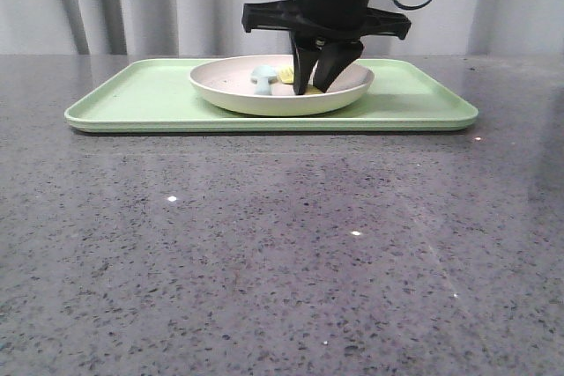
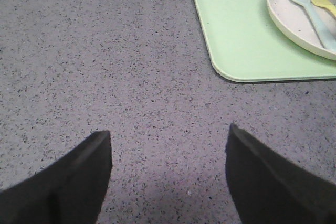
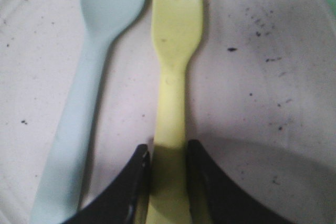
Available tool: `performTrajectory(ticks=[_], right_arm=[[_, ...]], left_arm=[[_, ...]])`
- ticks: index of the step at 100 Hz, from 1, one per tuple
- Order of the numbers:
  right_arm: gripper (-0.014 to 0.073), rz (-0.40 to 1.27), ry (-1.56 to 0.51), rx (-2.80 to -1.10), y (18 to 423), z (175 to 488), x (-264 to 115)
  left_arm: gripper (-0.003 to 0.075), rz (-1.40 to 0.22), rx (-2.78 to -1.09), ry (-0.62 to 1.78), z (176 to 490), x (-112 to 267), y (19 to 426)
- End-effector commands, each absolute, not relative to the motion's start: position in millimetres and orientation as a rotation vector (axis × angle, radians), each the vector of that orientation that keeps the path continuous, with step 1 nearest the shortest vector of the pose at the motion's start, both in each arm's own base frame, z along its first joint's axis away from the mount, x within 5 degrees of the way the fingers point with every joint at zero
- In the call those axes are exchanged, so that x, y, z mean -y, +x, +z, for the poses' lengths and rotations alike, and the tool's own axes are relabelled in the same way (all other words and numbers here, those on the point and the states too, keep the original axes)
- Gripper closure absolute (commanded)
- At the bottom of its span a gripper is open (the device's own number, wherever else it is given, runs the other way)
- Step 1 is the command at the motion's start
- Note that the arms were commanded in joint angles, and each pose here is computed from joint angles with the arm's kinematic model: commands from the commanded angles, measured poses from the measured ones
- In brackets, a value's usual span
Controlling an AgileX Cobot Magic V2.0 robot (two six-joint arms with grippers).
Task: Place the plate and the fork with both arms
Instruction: 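Lift the fork out of the plate and move it beside the plate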
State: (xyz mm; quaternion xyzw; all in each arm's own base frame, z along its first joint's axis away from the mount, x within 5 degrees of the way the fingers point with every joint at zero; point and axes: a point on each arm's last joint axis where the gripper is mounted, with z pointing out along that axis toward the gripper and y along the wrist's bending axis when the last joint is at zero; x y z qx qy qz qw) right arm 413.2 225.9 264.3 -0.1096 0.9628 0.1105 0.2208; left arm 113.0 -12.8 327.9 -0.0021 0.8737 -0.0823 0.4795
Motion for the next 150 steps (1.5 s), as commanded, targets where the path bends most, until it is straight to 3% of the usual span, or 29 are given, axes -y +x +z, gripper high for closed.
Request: performTrajectory(ticks=[1, 33, 78, 126, 150], right_arm=[[0.057, 0.361, -0.285, -2.535, 402.7, 316.1, -218.5], [0.057, 0.36, -0.202, -2.511, 403.4, 335.7, -195.0], [0.057, 0.229, -0.087, -2.458, 403.1, 369.6, -136.8], [0.057, 0.163, -0.064, -2.574, 404.4, 325.6, -123.9], [0.057, 0.225, -0.046, -2.579, 404.3, 315.0, -128.6]], left_arm=[[0.0266, -0.21, -2.045, -0.027, 341.3, 12.4, 115.8], [0.0266, -0.21, -2.045, -0.027, 341.3, 12.4, 115.8], [0.0266, -0.21, -2.045, -0.027, 341.3, 12.4, 115.8], [0.0266, -0.209, -2.044, -0.028, 341.4, 12.3, 115.9], [0.0266, -0.209, -2.044, -0.028, 341.4, 12.3, 115.9]])
